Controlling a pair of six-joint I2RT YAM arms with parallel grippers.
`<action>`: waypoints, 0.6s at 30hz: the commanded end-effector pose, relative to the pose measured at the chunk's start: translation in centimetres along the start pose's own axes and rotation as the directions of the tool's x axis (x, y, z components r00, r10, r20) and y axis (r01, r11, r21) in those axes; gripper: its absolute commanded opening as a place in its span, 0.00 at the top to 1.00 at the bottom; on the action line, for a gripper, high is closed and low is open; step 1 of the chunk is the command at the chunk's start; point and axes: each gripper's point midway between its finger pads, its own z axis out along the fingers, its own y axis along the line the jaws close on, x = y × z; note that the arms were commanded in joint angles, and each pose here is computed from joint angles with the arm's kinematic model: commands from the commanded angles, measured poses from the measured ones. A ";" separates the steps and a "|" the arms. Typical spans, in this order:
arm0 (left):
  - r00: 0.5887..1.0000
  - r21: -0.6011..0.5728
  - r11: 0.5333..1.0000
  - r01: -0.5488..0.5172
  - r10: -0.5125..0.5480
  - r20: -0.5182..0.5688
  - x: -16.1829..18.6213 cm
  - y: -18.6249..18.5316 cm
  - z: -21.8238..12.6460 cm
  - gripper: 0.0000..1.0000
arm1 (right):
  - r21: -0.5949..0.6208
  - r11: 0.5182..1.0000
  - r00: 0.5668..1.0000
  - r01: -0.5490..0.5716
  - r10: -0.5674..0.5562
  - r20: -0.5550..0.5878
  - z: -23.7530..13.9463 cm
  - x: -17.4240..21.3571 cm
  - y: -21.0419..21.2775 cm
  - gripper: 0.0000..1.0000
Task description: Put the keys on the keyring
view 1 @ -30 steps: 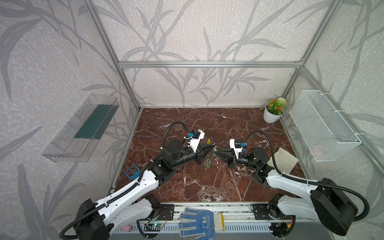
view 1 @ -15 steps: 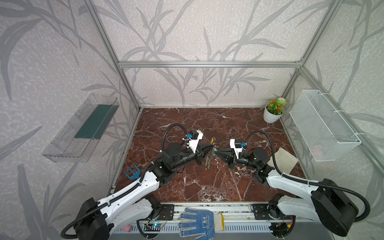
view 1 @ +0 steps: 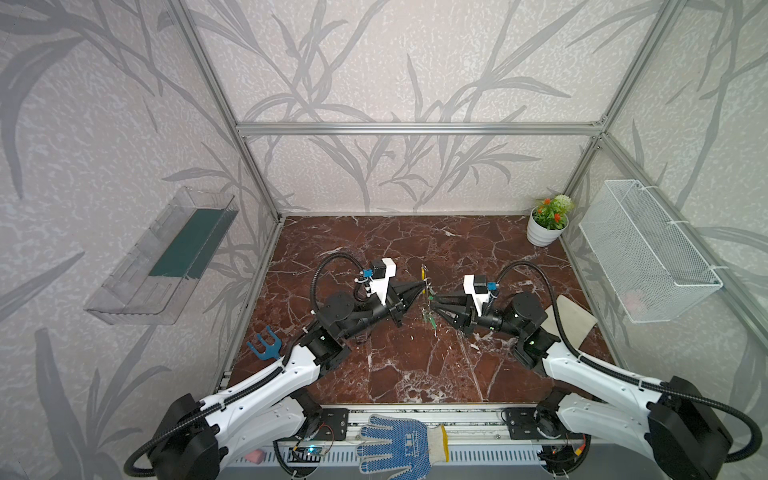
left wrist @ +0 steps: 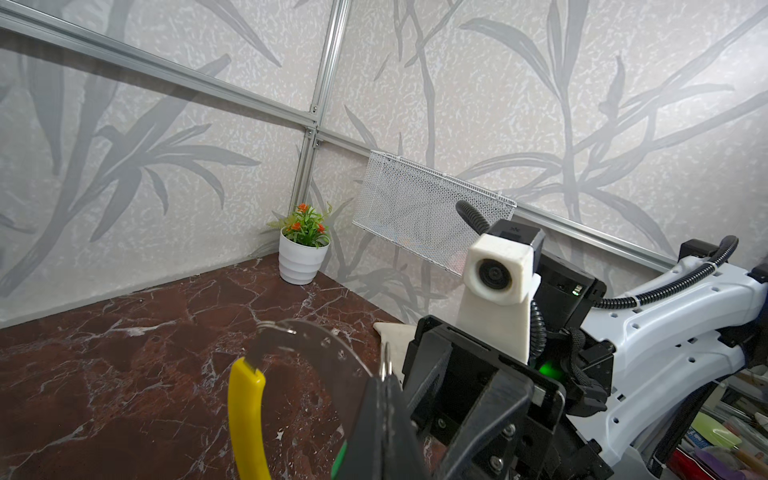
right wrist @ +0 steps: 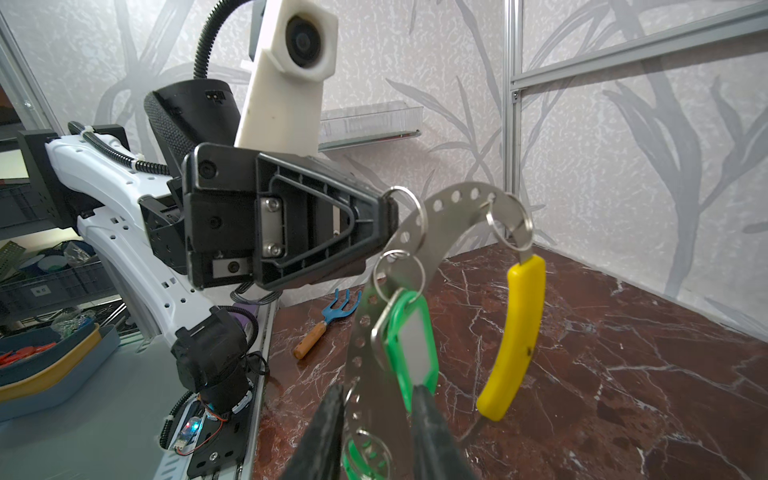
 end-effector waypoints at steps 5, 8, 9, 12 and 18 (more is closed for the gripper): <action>0.994 0.063 0.998 -0.022 0.015 0.105 -2.4 -1.6 -0.6 1.00 | 0.133 0.991 0.999 -0.025 0.020 0.038 -1.7 -3.2 -0.8 0.69; 0.993 0.070 0.997 -0.024 0.016 0.113 -2.4 -1.7 -0.7 1.00 | 0.127 0.990 0.994 -0.060 0.048 0.094 -1.9 -5.0 -0.6 0.69; 0.993 0.070 0.997 -0.023 0.015 0.114 -2.4 -1.7 -0.8 1.00 | 0.116 0.990 0.992 -0.080 0.068 0.105 -1.8 -5.5 -0.6 0.69; 0.993 0.073 0.997 -0.024 0.015 0.118 -2.5 -1.8 -0.9 1.00 | 0.074 0.990 0.985 -0.123 0.112 0.133 -1.1 -6.7 -0.3 0.69; 0.992 0.086 0.996 -0.026 0.015 0.122 -2.8 -2.2 -1.0 1.00 | -0.035 0.981 0.960 -0.191 0.194 0.200 0.6 -9.0 -0.1 0.72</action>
